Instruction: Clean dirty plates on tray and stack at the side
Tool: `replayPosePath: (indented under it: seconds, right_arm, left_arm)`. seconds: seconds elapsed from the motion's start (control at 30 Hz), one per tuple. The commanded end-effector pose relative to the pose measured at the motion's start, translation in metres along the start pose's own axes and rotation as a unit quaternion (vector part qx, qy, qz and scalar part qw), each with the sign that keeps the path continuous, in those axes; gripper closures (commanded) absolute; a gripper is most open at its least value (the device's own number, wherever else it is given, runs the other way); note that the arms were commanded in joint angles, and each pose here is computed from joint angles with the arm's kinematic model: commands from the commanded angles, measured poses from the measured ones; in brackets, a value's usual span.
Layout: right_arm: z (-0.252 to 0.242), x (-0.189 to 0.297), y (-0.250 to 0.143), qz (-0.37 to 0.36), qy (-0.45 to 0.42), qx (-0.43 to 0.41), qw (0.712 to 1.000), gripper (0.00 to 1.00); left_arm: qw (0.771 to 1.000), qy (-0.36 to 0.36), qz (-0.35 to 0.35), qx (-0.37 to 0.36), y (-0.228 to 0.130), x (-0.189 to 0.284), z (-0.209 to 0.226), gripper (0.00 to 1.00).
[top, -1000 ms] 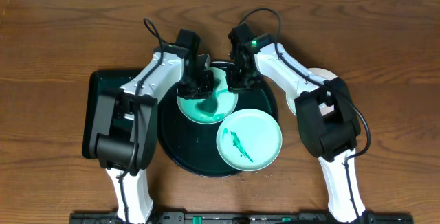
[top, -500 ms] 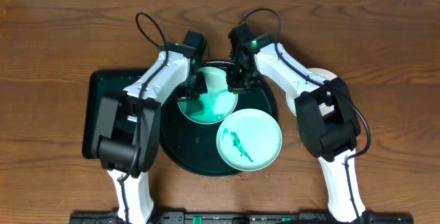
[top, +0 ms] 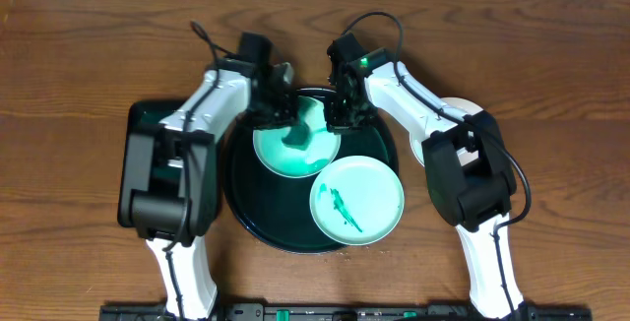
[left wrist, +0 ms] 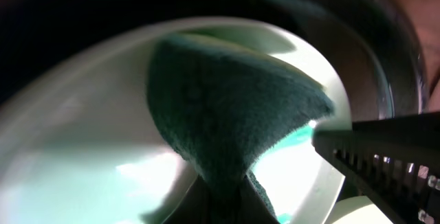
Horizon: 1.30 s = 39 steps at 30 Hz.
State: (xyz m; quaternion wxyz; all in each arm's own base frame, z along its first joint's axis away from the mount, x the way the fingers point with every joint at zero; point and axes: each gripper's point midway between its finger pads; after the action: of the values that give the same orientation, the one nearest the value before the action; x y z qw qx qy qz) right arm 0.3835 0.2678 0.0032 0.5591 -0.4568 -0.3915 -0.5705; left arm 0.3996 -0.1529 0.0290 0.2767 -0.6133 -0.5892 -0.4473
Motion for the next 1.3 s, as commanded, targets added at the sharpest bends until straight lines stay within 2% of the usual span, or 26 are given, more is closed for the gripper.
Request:
replayPosePath:
  seconds: [0.0,0.2,0.4,0.5,0.67,0.87,1.0,1.07,1.27]
  right_arm:
    - [-0.032,-0.028,-0.008,0.02,-0.056,-0.018,0.998,0.99]
    - [-0.025,-0.028,-0.01,0.029,-0.036,-0.001,0.999,0.99]
    - [-0.01,-0.007,-0.008,0.012,-0.012,0.038,0.999,0.99]
    - [-0.006,0.017,0.0,-0.031,-0.029,0.052,0.998,0.99]
    - [-0.003,0.071,0.016,-0.14,-0.094,0.083,0.982,0.99]
    - [0.01,0.142,0.018,-0.278,-0.187,0.126,0.934,0.99]
    - [0.02,0.184,0.011,-0.366,-0.265,0.146,0.88,0.99]
    - [0.028,0.204,0.002,-0.41,-0.308,0.156,0.844,0.99]
    - [0.058,0.235,-0.026,-0.485,-0.385,0.198,0.76,0.99]
  left_arm:
    - [0.995,0.011,-0.103,-0.004,0.042,0.075,0.019,0.93]
    - [0.985,0.041,-0.167,0.033,0.034,0.16,0.038,0.93]
    - [0.971,0.17,-0.14,0.098,-0.012,0.203,0.082,0.93]
    - [0.963,0.213,-0.112,0.125,-0.033,0.211,0.1,0.93]
    - [0.957,0.23,-0.102,0.145,-0.044,0.214,0.115,0.93]
    - [0.955,0.234,-0.103,0.149,-0.045,0.216,0.118,0.93]
    - [0.955,0.233,-0.104,0.149,-0.045,0.216,0.118,0.93]
    - [0.955,0.233,-0.104,0.149,-0.045,0.216,0.118,0.93]
    - [0.955,0.233,-0.103,0.149,-0.045,0.216,0.118,0.93]
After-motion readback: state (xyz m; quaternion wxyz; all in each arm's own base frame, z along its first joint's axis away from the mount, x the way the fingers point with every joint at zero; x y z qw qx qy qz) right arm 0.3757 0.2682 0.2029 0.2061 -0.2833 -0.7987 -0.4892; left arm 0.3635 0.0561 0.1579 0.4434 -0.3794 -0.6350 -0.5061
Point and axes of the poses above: each gripper's point midway between its finger pads, its own x axis back along the fingers, its own z axis along the line the jaws close on, y = z × x, and after that the axes turned 12 degrees about -x, right-handed
